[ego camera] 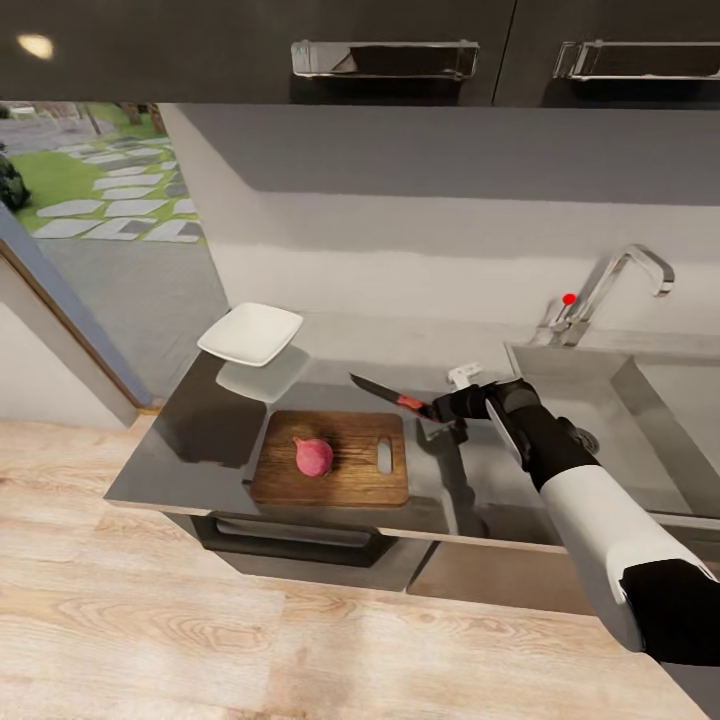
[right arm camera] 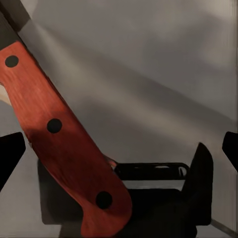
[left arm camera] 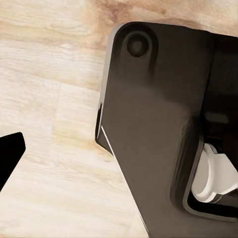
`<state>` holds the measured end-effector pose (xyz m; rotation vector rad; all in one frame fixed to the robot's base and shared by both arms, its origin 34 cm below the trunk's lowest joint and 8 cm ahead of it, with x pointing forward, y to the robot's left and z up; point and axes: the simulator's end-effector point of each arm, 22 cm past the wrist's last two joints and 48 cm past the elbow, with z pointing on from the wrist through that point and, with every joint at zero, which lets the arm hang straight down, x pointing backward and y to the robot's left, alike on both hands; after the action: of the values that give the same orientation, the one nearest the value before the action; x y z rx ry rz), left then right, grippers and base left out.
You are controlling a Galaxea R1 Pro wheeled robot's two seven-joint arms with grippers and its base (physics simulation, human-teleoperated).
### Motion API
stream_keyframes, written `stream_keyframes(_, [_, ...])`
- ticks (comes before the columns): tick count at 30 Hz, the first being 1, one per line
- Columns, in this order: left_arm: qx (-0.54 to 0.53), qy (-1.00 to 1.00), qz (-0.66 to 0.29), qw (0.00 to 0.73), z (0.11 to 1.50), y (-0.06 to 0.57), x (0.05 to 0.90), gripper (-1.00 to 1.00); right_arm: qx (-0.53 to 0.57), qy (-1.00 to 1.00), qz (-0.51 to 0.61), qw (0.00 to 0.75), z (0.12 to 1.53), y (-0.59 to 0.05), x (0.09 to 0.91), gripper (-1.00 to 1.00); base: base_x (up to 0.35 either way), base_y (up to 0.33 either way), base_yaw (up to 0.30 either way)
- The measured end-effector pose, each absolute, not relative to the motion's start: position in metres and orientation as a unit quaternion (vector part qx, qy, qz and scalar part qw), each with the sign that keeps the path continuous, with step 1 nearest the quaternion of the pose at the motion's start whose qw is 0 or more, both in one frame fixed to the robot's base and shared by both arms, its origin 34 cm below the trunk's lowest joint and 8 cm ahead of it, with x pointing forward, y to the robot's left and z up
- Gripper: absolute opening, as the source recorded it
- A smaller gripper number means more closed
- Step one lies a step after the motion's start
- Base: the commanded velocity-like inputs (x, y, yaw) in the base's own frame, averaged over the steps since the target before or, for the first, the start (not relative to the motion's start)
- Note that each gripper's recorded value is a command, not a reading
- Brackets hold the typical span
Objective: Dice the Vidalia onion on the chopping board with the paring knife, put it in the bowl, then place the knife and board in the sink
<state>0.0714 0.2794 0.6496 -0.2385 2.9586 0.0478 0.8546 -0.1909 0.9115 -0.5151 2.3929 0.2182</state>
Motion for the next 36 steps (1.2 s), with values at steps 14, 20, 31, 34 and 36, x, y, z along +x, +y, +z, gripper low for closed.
stream_keyframes(14, [-0.080,0.993,0.016,0.083,0.650,0.280,0.069,1.00,-0.198,0.918,0.085,0.333,0.905,-0.192,0.853,1.00,0.000,0.000,0.000])
stream_keyframes(20, [-0.080,0.993,0.017,0.080,0.650,0.279,0.066,1.00,-0.203,0.916,0.084,0.337,0.901,-0.191,0.854,1.00,0.000,0.000,0.000])
stream_keyframes(31, [-0.080,0.994,0.017,0.076,0.650,0.280,0.063,1.00,-0.204,0.913,0.086,0.341,0.901,-0.187,0.856,1.00,0.000,0.000,0.000])
stream_keyframes(34, [-0.080,0.994,0.017,0.076,0.650,0.279,0.063,1.00,-0.205,0.913,0.087,0.341,0.901,-0.185,0.856,1.00,0.000,0.000,0.000])
stream_keyframes(36, [-0.080,0.994,0.017,0.077,0.650,0.279,0.064,1.00,-0.205,0.913,0.087,0.341,0.901,-0.184,0.856,1.00,0.000,0.000,0.000])
